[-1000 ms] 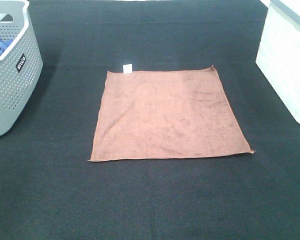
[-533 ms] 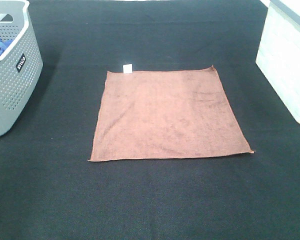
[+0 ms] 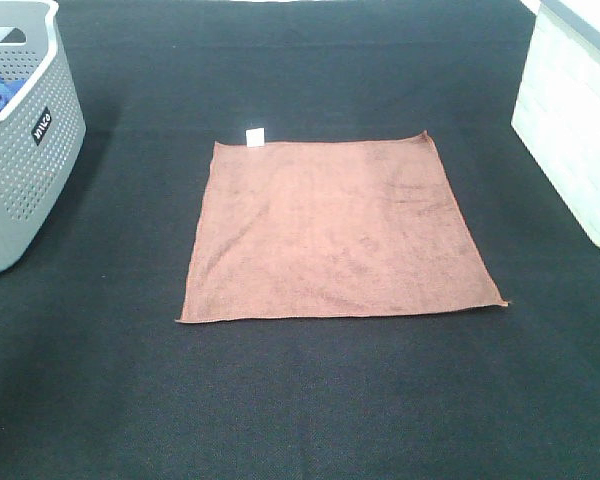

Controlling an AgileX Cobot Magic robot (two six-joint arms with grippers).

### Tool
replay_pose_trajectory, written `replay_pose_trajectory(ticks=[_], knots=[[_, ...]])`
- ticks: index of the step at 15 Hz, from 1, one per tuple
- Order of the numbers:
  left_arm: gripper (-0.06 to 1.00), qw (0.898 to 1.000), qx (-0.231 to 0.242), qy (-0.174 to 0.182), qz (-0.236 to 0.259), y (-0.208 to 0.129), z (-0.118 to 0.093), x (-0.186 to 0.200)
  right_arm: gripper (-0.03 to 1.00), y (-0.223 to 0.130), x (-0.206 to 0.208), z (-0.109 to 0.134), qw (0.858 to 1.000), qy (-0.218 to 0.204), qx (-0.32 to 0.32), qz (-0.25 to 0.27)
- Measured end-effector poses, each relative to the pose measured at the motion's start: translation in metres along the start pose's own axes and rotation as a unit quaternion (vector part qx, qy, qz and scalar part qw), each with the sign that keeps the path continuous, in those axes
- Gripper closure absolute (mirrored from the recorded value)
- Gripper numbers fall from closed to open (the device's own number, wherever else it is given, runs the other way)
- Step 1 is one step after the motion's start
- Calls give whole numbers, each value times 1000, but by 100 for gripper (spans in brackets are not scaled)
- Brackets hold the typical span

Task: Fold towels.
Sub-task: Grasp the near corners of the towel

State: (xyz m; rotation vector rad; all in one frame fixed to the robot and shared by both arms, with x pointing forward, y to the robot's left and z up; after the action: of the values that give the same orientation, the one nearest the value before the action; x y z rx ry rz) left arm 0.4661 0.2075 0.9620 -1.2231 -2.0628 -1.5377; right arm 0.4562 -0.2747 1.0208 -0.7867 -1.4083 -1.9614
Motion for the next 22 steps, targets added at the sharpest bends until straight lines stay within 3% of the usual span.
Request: replay_pose_trajectory(ticks=[3, 6, 14, 18, 22], knots=[[32, 997, 40, -48, 44, -6, -1, -41, 11, -14, -52, 2, 994, 6, 0, 106], [31, 991, 92, -79, 62, -10, 4, -80, 11, -29, -107, 18, 980, 55, -33, 187], [31, 981, 123, -83, 123, -12, 29, -157, 11, -27, -189, 13, 965, 58, -34, 253], [31, 975, 135, -98, 148, -13, 35, -186, 11, -20, -223, -14, 958, 88, -79, 262], [31, 973, 136, -101, 156, -10, 41, -207, 11, -32, -246, -20, 950, 101, -81, 286]])
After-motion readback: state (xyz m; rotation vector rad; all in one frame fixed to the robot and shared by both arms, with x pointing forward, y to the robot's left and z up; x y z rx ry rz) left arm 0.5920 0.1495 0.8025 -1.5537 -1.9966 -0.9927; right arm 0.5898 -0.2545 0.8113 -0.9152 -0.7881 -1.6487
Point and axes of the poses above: a point on each arm's last joint axis where the gripper is mounted, x pointing back along that axis away from the gripper, z along the wrist's bending axis when the last joint is at zero, y = z × x, the point moved 10 cm from there along -x, pointing out along that axis toward the gripper, and after that the axes turned 9 degrees about -x, right-handed, at the moved point
